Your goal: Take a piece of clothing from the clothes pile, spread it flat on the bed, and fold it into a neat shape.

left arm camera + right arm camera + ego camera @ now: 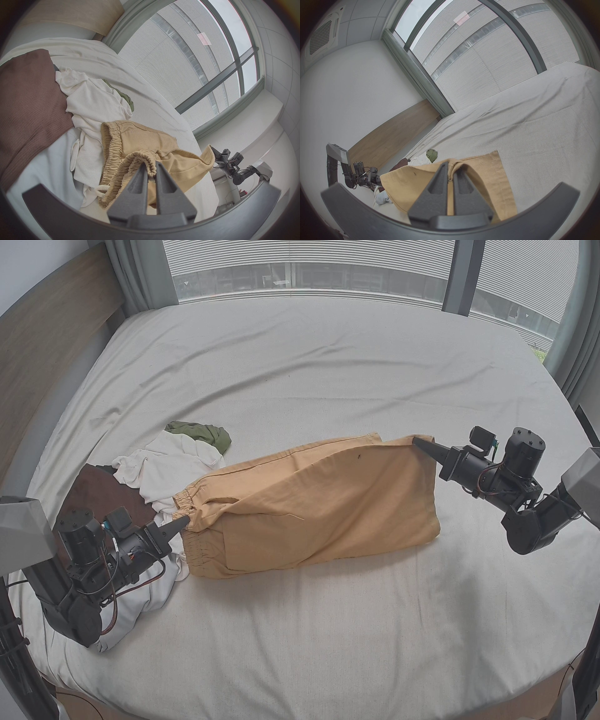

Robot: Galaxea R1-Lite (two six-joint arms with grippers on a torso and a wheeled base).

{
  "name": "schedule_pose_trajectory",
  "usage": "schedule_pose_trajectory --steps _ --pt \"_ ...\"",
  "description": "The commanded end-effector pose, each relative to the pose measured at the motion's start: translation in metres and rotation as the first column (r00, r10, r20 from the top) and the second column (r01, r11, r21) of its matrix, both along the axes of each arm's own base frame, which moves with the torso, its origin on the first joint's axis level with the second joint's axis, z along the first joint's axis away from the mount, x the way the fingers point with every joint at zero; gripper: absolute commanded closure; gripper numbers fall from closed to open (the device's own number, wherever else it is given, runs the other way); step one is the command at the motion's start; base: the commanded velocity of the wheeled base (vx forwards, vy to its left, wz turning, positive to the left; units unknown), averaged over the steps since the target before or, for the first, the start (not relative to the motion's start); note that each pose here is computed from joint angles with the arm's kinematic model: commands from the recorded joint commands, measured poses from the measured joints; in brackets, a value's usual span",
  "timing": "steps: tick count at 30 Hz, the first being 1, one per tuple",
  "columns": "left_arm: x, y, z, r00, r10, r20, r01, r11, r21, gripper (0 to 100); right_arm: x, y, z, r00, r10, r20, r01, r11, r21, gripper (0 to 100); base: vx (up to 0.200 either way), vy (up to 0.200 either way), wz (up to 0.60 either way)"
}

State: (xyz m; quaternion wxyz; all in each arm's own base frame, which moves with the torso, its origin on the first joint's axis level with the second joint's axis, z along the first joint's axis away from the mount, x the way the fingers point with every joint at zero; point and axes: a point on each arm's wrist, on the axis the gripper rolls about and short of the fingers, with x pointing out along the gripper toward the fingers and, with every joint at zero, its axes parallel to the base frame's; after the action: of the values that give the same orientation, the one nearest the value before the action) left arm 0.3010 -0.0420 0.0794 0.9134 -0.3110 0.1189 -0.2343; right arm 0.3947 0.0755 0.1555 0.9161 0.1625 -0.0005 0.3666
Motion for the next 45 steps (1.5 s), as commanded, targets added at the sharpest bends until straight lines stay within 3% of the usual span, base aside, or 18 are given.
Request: schedule_pose_trajectory --steps 1,16,22,30,45 --pt "0.002 0.0 0.003 1.0 0.003 0.007 -0.003 1.0 -0.017 100 0.004 0.0 0.008 1.0 -0.002 0.022 0.002 1.0 0.002 100 0.0 0.0 0.0" --pt "0.015 0.001 0.005 0.997 0.077 0.016 -0.076 0.996 -0.055 100 0.034 0.009 0.03 0.999 0.003 0.042 -0.002 1.0 -0.014 100 0.0 0.0 0.0" --pt "0.025 0.001 0.003 0.993 0.12 0.023 -0.118 0.991 -0.061 100 0.051 0.009 0.026 0.999 -0.008 0.048 0.011 0.998 -0.061 100 0.0 0.0 0.0" --pt "0.036 -0.002 -0.007 0.987 0.162 0.012 -0.161 0.985 -0.057 100 0.069 0.012 0.023 0.999 -0.008 0.038 0.011 0.998 -0.063 100 0.0 0.0 0.0" --pt "0.045 0.001 0.002 0.977 0.204 0.054 -0.199 0.976 -0.088 100 0.091 0.016 0.003 0.999 -0.011 0.033 0.013 0.998 -0.063 100 0.0 0.0 0.0"
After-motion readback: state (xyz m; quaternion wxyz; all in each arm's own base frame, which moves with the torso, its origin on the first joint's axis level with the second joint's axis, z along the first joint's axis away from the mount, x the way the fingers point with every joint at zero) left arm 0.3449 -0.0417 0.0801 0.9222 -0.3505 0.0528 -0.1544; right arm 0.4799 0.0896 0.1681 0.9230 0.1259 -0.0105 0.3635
